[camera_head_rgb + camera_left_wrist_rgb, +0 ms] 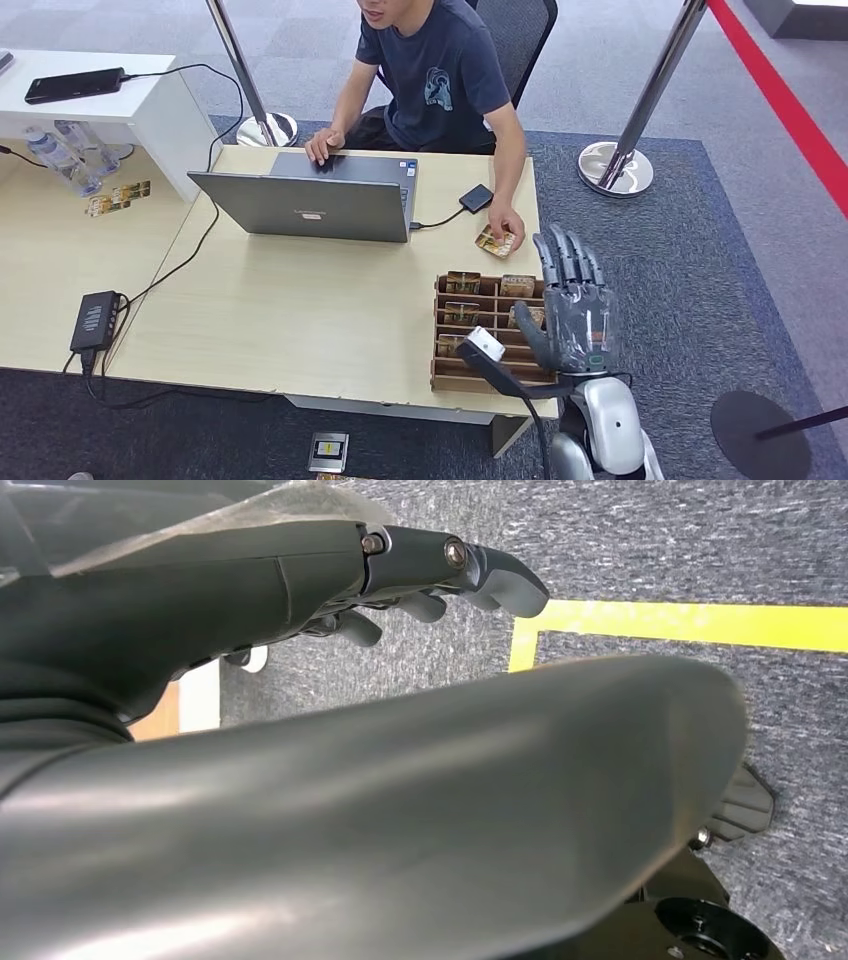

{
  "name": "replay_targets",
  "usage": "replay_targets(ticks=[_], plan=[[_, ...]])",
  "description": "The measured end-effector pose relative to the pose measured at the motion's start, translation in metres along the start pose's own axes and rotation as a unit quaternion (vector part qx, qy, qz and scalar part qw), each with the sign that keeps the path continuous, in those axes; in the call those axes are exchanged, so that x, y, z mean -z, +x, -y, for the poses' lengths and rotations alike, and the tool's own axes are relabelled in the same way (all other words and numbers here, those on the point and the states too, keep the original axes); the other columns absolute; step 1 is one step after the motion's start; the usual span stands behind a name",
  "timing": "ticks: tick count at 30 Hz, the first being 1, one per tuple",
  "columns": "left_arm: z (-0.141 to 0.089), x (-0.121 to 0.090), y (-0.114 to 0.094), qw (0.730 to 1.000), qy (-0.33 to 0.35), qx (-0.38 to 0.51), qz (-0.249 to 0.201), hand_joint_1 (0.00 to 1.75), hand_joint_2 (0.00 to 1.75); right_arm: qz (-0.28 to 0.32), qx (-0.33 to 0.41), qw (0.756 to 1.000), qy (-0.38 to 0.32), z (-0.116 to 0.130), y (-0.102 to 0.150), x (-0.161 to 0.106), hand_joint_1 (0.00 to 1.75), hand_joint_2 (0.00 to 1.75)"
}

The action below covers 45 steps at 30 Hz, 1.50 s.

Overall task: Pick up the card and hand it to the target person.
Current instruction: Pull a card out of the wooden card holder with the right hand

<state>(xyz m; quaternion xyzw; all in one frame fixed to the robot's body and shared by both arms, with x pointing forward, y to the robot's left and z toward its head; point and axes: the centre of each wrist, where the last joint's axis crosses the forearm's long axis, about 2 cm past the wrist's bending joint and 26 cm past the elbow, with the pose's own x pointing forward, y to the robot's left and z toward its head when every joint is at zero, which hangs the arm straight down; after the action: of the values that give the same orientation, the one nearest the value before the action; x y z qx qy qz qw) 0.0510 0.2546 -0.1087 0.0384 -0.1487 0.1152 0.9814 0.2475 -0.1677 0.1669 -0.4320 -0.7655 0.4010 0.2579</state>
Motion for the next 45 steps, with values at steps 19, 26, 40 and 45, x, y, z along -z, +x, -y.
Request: replay_targets(ticks=[19, 26, 40, 45], plan=[[-0.001, 0.0, -0.001, 1.0, 0.001, -0.004, -0.006, 0.0, 0.0, 0.005, 0.001, 0.999, 0.053, -0.019, -0.003, -0.019, 0.56, 1.75], [-0.001, 0.0, -0.001, 1.0, 0.002, -0.007, -0.005, 0.0, 0.0, 0.006, -0.006, 0.997, 0.081, -0.034, -0.009, -0.019, 0.69, 1.75], [-0.001, 0.0, -0.002, 1.0, -0.001, 0.0, -0.01, 0.0, 0.0, -0.01, -0.005, 0.993, 0.122, -0.047, -0.014, -0.025, 0.69, 1.75], [-0.002, 0.0, -0.002, 1.0, 0.0, -0.001, -0.011, 0.0, 0.0, -0.015, -0.006, 0.992, 0.129, -0.05, -0.016, -0.028, 0.7, 1.75]])
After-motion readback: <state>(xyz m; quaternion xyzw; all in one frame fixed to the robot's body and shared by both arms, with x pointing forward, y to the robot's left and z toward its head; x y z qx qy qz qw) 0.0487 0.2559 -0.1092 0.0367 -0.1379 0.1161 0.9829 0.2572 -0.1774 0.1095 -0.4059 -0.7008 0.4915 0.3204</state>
